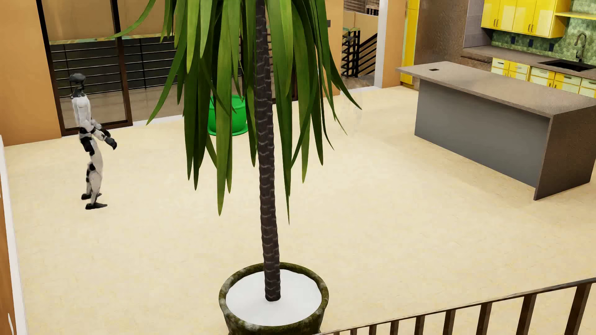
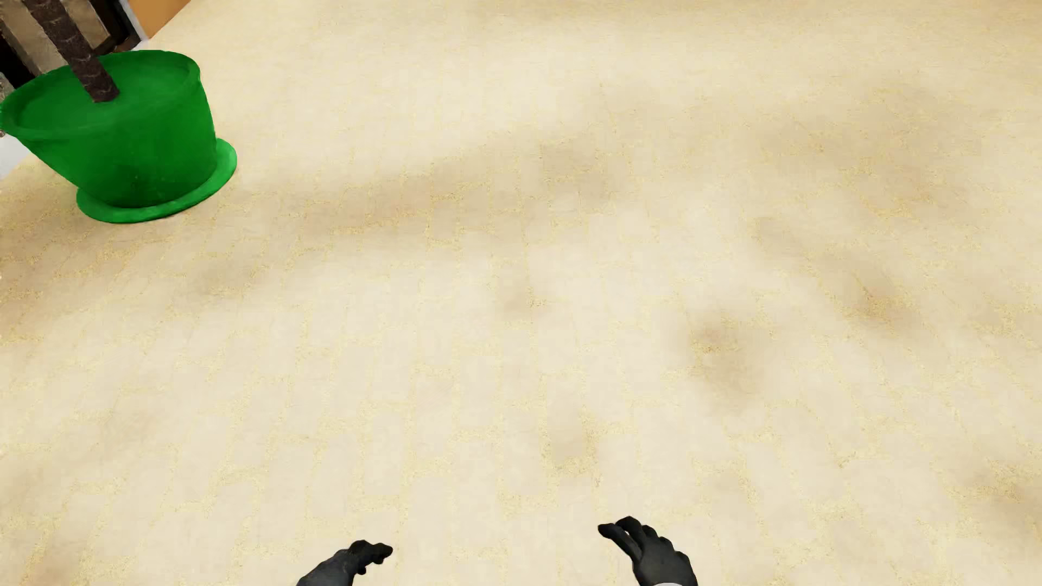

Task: Walk to the counter

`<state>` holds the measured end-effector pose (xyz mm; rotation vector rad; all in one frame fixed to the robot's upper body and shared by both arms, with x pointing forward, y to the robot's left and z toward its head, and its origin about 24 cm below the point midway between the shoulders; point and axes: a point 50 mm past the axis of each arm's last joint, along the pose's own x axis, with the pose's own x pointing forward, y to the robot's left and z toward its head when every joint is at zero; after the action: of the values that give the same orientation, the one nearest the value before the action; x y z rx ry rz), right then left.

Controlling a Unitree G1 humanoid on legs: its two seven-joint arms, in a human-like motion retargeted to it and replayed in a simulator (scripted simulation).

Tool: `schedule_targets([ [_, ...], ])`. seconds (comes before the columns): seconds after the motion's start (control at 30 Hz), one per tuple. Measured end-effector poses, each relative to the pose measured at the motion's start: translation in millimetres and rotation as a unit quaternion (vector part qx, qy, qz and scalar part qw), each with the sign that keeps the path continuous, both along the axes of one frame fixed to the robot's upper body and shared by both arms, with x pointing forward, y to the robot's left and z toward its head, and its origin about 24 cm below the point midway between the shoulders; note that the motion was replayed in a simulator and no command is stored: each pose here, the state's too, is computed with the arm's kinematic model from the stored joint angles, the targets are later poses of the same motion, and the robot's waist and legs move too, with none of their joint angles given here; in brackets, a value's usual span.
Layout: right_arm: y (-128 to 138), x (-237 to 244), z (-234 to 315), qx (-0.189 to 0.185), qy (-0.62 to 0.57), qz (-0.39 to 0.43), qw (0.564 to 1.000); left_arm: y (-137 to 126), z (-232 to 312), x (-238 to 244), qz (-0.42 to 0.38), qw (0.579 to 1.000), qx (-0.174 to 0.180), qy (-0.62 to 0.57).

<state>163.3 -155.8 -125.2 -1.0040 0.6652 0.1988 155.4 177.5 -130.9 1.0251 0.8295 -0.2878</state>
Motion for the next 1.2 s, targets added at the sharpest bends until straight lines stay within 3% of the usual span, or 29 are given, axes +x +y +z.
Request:
schedule_targets([
  [0.03, 1.7, -1.2, 0.1, -0.001, -0.006, -0.004, 1.000, 0.3, 3.0, 4.6, 0.002, 1.000, -0.002, -0.014],
  [0.17, 17.4, -11.8, -9.5, 0.062, 0.033, -0.111, 0.991, 9.5, 15.6, 14.0, 0.012, 0.998, -0.002, -0.063],
  [0.27, 32.2, -16.2, -12.0, 0.095, 0.062, -0.097, 0.989, 13.0, 15.9, 3.2, 0.041, 0.996, 0.000, -0.080],
  [0.37, 44.7, -9.1, -3.0, 0.086, 0.003, -0.029, 0.996, 7.1, 4.9, -17.4, 0.071, 0.995, 0.004, -0.070],
  [0.5, 62.6, 18.3, 21.8, 0.098, -0.097, 0.057, 0.989, 4.8, -1.5, -48.5, 0.122, 0.990, -0.031, -0.063],
  [0.6, 70.1, 39.4, 39.0, 0.077, -0.134, 0.103, 0.983, 4.2, -7.9, -60.9, 0.178, 0.982, -0.064, -0.027],
  [0.73, 70.2, 52.3, 47.8, 0.047, -0.154, 0.102, 0.982, 11.8, -4.9, -49.7, 0.132, 0.990, -0.047, -0.017],
  [0.87, 45.5, 35.0, 19.4, -0.036, -0.053, 0.137, 0.989, 12.9, -6.2, -48.4, 0.137, 0.990, -0.024, -0.014],
  [0.97, 5.7, -4.3, -10.9, -0.056, 0.094, 0.081, 0.991, 5.8, -12.7, -42.8, 0.106, 0.993, -0.019, 0.039],
  [1.07, -23.5, -26.7, -16.8, -0.093, 0.114, 0.091, 0.985, 3.6, -11.1, -33.0, 0.077, 0.997, -0.022, 0.014],
  [1.2, -45.3, -45.5, -10.6, -0.067, 0.084, 0.004, 0.994, 1.7, 1.8, -9.2, 0.078, 0.995, -0.029, -0.057],
])
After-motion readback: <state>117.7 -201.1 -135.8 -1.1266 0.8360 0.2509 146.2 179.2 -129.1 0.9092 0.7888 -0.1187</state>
